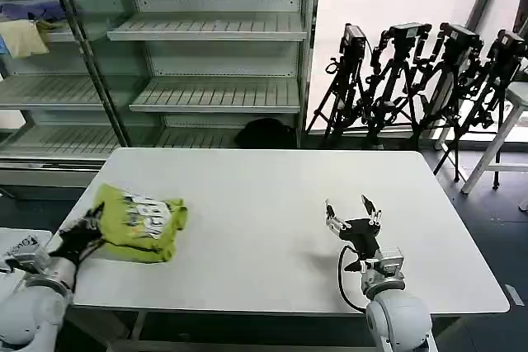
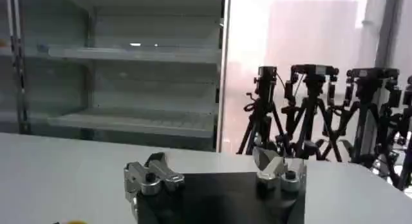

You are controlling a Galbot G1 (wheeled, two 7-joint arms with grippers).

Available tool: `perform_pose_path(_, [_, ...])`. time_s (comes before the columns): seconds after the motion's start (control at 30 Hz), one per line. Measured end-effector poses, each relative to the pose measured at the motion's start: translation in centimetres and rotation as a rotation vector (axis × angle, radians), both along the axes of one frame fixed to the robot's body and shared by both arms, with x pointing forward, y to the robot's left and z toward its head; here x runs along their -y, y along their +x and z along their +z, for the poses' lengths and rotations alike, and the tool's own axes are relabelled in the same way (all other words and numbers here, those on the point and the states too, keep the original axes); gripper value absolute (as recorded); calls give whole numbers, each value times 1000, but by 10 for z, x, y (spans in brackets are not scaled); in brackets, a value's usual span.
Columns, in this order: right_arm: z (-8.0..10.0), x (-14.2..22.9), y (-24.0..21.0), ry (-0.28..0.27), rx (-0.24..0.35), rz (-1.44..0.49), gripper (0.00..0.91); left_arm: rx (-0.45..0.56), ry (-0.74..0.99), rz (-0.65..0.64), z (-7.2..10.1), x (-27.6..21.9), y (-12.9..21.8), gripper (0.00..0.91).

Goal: Fold and organize the clothes.

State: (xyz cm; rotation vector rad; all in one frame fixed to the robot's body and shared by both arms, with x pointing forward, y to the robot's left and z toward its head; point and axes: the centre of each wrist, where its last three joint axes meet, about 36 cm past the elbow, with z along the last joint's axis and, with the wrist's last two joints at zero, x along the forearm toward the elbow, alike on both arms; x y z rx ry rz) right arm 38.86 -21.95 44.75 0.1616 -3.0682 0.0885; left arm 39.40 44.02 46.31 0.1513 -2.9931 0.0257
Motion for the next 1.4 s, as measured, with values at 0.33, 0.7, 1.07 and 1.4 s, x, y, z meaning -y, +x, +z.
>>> perform_pose_path(0.33, [-2, 2, -2, 1, -4, -5, 907, 58, 205, 16, 64, 10, 7, 10])
perform_pose_path(0.7, [-5, 8, -9, 2, -6, -24, 907, -31, 300, -198, 13, 127, 12, 20])
perform_pose_path(1.07, [-6, 9, -16, -1, -11, -31, 907, -102, 187, -351, -57, 244, 24, 60])
perform_pose_path(1.4, [-4, -2, -16, -2, -15, -14, 907, -108, 97, -431, -63, 308, 31, 907])
